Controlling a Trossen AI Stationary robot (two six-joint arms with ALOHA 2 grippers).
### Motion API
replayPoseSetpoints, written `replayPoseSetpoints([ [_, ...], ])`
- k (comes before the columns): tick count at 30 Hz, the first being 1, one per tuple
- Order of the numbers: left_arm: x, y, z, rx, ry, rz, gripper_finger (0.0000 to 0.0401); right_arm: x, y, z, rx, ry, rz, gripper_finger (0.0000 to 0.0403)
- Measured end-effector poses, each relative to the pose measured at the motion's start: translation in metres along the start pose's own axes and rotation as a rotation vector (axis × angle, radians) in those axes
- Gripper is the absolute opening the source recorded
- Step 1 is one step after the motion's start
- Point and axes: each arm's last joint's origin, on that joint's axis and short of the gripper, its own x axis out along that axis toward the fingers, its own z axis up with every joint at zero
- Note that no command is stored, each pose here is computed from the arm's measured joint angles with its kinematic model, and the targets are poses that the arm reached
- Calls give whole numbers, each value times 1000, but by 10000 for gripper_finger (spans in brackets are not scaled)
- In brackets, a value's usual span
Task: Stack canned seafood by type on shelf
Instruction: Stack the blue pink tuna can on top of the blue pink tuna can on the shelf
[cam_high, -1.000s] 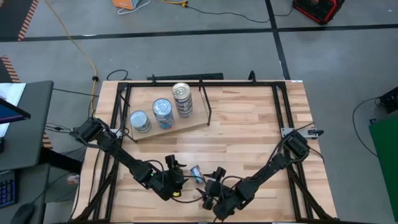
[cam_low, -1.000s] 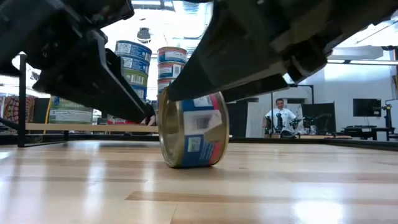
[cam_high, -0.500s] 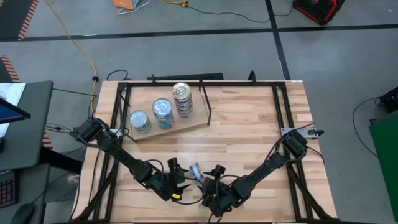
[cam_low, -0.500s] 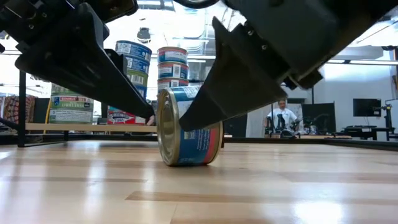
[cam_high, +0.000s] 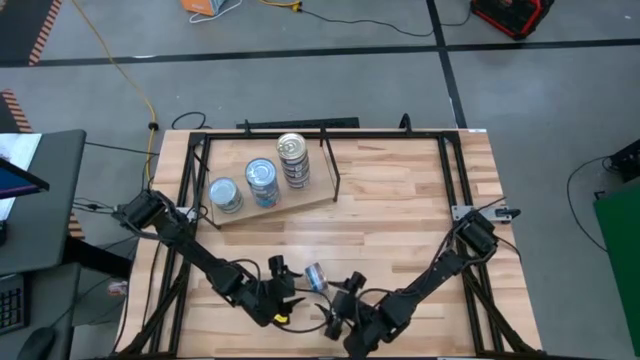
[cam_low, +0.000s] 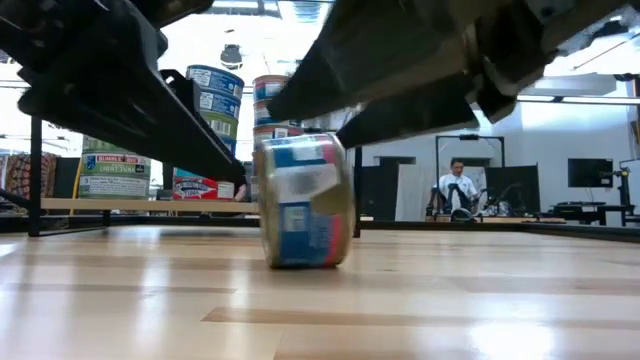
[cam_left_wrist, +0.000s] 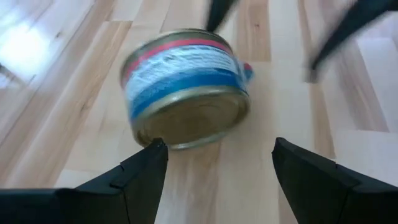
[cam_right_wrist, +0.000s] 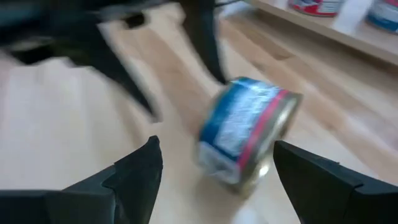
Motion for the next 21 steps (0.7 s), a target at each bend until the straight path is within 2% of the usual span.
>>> replayPoseSetpoints([
  [6, 2, 3, 1, -26, -1, 15, 279, -3, 4, 1, 1, -20, 22, 330],
  [9, 0, 2, 0, 21, -16, 53, 279, -5, 2, -4, -53, -1, 1, 330],
  [14, -3, 4, -5, 126, -18, 141, 279, -19, -8, -12, -207, 19, -80, 330],
  [17, 0, 6, -5, 126, -13, 152, 279, -26, -20, -14, -275, 47, -144, 330],
  [21, 6, 10, -4, 107, 2, 134, 279, -16, -37, -21, -339, 87, -220, 330],
])
